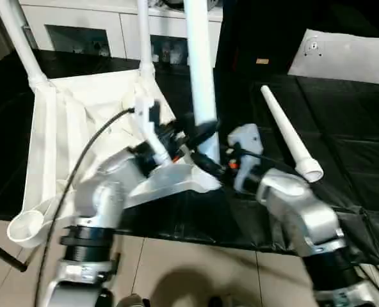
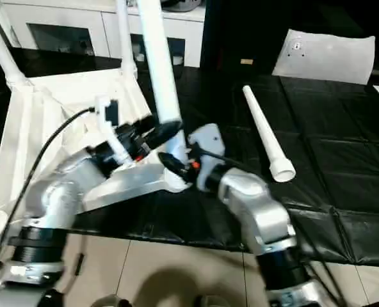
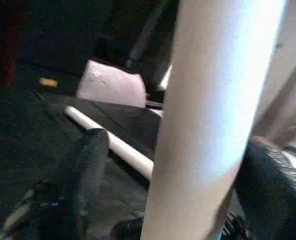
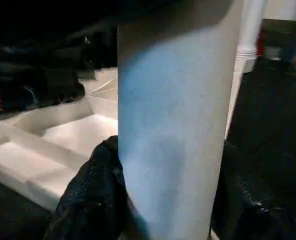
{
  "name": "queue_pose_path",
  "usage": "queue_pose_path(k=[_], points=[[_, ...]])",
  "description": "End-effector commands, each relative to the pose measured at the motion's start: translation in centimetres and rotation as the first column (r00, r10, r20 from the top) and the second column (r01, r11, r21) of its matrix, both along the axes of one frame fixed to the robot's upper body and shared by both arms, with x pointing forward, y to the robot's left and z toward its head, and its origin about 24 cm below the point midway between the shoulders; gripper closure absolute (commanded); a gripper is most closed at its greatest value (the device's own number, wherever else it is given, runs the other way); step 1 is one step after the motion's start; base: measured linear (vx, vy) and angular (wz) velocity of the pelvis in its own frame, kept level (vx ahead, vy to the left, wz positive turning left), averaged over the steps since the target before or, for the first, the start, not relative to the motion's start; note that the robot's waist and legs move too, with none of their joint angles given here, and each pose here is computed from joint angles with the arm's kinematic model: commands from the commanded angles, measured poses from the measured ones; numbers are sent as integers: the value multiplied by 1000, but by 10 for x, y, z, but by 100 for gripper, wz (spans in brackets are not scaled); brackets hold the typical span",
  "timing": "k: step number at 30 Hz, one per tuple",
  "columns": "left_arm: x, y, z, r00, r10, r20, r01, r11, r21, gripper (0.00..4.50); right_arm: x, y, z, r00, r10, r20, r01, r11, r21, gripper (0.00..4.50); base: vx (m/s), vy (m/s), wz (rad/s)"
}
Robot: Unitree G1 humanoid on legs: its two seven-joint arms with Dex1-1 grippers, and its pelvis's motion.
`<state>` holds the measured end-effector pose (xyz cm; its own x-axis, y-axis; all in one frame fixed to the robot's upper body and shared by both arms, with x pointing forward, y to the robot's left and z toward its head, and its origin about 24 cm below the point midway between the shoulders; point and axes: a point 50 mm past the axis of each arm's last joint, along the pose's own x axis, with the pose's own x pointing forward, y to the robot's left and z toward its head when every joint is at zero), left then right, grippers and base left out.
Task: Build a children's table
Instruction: Pick table leg
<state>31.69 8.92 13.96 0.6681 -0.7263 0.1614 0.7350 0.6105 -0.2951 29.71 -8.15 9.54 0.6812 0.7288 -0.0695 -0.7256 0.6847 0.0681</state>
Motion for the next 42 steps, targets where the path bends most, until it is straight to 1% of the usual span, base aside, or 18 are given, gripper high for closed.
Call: queue_pose_path(k=[1, 5, 7, 8, 11, 12, 13, 14, 17, 19, 23, 31, 35, 38, 39, 40, 41, 42], points=[[-2, -3, 3, 999, 32, 35, -34, 999, 37, 92, 3, 0, 5, 999, -22, 32, 22, 1000, 3, 258, 0, 0, 0], [-3, -5, 4, 997, 68, 25, -69, 997, 24, 111, 5, 2, 4, 998, -44, 36, 44, 999, 9, 258, 0, 0, 0], [-5, -6, 2, 997, 72, 14, -72, 997, 9, 141, 6, 2, 5, 998, -59, 37, 59, 998, 17, 258, 0, 0, 0], [-5, -6, 2, 997, 72, 14, -72, 997, 8, 149, 6, 2, 5, 998, -59, 37, 59, 998, 17, 258, 0, 0, 0], [-6, -6, 1, 997, 80, 4, -80, 997, -11, 151, 7, 2, 5, 997, -67, 38, 66, 998, 21, 258, 0, 0, 0], [-7, -6, 0, 997, 81, -2, -81, 997, -22, 173, 8, 1, 5, 997, -72, 37, 71, 997, 23, 258, 0, 0, 0], [-8, -6, 0, 997, 81, -5, -81, 996, -26, 173, 8, 0, 5, 997, -74, 35, 74, 997, 26, 258, 0, 0, 0], [-9, -6, 0, 997, 78, -7, -79, 996, -29, 186, 9, 0, 4, 996, -77, 35, 76, 997, 27, 258, 0, 0, 0], [-10, -7, 0, 998, 68, -10, -69, 997, -34, 202, 9, 0, 4, 996, -78, 36, 77, 997, 27, 258, 0, 0, 0], [-12, -10, 0, 999, 36, -22, -37, 998, -50, 222, 9, 1, 5, 997, -72, 37, 72, 997, 26, 258, 0, 0, 0], [-13, -13, -1, 1000, 9, -30, -10, 999, -40, 244, 9, 2, 5, 998, -60, 36, 59, 998, 22, 258, 0, 0, 0], [-12, -15, -2, 999, 3, -49, -5, 999, -47, 255, 9, 2, 5, 998, -53, 38, 53, 998, 17, 258, 0, 0, 0], [-7, -12, 0, 997, 36, -65, -40, 997, -59, 255, 9, 2, 6, 998, -42, 38, 42, 999, 11, 258, 0, 0, 0], [-3, -10, 3, 996, 59, -65, -63, 996, -63, 255, 7, 4, 8, 1000, -7, 2, 7, 999, 47, 258, 0, 0, 0], [-3, -9, 3, 996, 62, -64, -66, 996, -63, 255, 6, 4, 9, 1000, 7, 4, -8, 999, 53, 258, 0, 0, 0], [-3, -9, 3, 996, 62, -64, -66, 996, -63, 255, 6, 4, 9, 1000, 7, 4, -8, 999, 53, 223, 0, 0, 0], [-1, -8, 4, 995, 72, -65, -76, 995, -60, 255, 7, 4, 10, 1000, 12, 5, -12, 998, 59, 223, 0, 0, 0], [2, -4, 6, 993, 95, -67, -99, 994, -53, 255, 7, 2, 13, 1000, 16, 3, -17, 997, 76, 186, 0, 0, 0]])
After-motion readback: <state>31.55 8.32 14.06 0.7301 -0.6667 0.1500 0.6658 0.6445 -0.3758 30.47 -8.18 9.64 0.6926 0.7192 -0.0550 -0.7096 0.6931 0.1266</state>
